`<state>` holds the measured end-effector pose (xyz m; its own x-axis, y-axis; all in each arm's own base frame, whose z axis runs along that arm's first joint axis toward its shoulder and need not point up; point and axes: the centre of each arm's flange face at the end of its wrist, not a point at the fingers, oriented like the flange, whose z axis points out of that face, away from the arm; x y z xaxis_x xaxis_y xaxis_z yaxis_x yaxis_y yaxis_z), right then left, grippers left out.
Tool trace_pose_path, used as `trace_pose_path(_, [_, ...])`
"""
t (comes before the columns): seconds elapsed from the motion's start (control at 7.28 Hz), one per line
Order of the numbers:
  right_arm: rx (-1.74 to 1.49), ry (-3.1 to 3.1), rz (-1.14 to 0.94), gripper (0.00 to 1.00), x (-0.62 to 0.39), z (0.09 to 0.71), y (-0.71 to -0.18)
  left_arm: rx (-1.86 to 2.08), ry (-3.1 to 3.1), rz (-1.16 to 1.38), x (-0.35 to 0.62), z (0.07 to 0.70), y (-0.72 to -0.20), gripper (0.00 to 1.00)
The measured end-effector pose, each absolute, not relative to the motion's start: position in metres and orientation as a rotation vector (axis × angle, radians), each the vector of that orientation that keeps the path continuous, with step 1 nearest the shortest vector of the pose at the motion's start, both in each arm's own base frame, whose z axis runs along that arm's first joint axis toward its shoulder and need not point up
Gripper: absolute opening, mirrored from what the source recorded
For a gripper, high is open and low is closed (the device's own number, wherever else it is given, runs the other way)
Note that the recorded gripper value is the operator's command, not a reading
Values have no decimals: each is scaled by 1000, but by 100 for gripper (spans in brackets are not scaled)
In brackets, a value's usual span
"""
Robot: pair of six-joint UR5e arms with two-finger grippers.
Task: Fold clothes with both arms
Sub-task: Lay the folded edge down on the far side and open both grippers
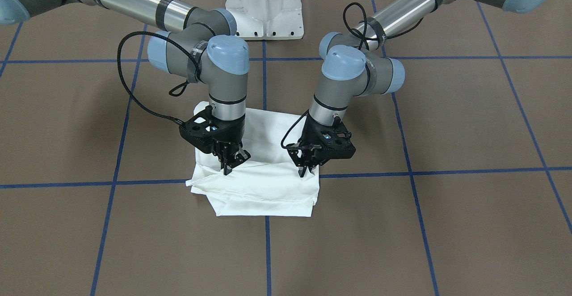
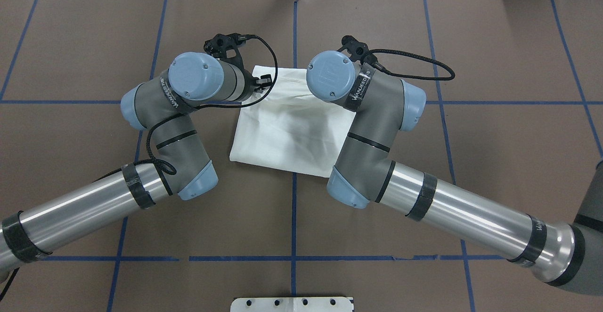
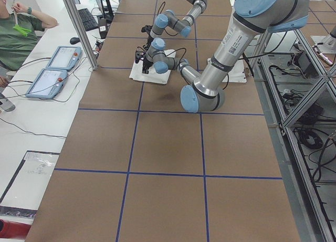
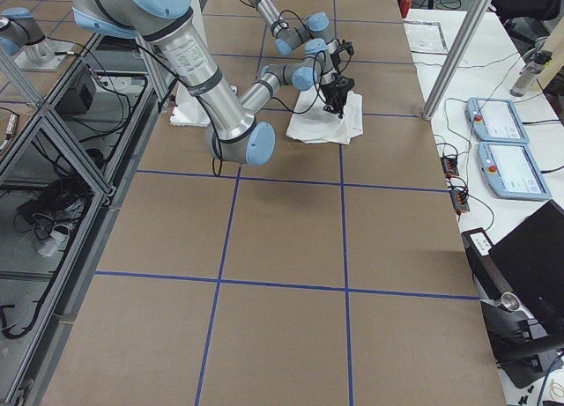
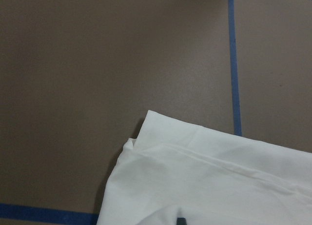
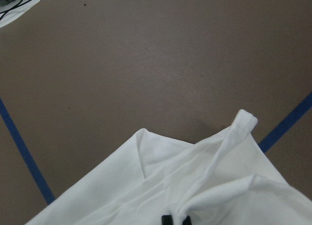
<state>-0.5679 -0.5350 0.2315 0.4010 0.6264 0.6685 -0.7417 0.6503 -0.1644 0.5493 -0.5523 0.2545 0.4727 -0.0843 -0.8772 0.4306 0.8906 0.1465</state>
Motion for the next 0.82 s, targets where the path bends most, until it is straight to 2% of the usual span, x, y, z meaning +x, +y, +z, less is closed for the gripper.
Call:
trace_pose_path(0.41, [129, -789, 782, 100, -565, 222, -544, 385, 1051, -309, 536, 253, -566, 99])
trace_pose_path(0.82, [110, -806, 713, 100, -555, 215, -552, 363, 1039, -182, 504, 276, -579, 99])
